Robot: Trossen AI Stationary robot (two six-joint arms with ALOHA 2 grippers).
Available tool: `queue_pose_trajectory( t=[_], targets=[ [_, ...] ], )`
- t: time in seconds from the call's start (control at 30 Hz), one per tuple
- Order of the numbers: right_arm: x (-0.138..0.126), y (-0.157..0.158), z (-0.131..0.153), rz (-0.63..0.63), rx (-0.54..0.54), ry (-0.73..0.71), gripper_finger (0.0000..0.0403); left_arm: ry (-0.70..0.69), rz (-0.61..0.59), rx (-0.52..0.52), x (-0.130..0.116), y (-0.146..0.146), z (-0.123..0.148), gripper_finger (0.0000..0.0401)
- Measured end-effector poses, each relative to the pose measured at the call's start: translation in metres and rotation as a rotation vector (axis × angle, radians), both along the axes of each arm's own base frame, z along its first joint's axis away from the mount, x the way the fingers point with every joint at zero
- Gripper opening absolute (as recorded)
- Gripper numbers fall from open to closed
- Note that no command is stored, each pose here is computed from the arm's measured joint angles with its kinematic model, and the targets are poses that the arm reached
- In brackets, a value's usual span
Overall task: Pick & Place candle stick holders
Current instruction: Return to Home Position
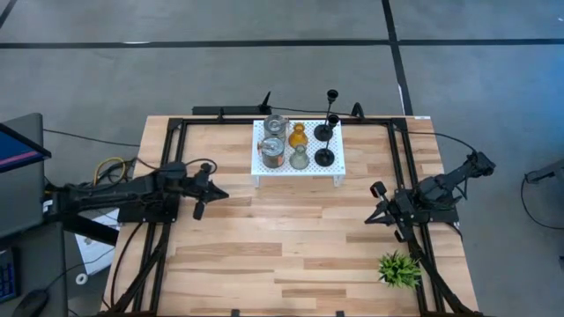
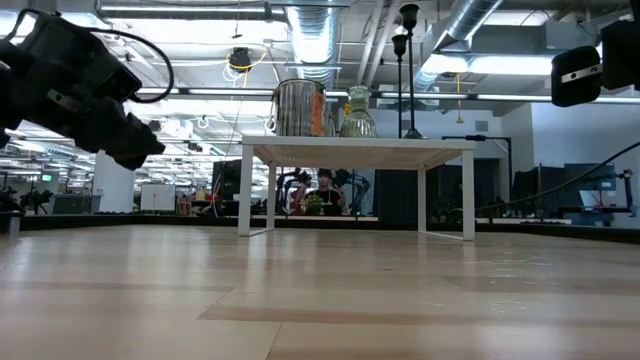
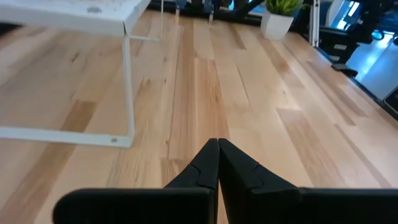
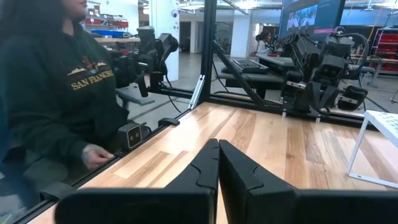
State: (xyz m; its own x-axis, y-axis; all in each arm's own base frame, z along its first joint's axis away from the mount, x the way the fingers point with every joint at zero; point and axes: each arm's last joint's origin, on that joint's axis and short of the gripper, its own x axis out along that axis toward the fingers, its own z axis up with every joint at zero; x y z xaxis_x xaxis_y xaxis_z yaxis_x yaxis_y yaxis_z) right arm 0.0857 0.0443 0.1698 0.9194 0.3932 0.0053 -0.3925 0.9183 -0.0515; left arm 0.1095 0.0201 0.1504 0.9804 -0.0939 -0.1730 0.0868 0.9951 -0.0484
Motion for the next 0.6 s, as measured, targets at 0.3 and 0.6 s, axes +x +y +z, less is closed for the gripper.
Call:
queue_pose_trajectory(
  t=[0.3,0.6],
  targets=[
    [0.0,0.0,0.0,0.0,0.0,0.001,0.0,0.065,0.0,-0.018,0.003,0.001,-0.006,0.0005],
    [0.0,0.0,0.0,0.0,-0.001,0.001,0.0,-0.058,-0.006,0.016,-0.002,-0.001,0.005,0.0005]
  ],
)
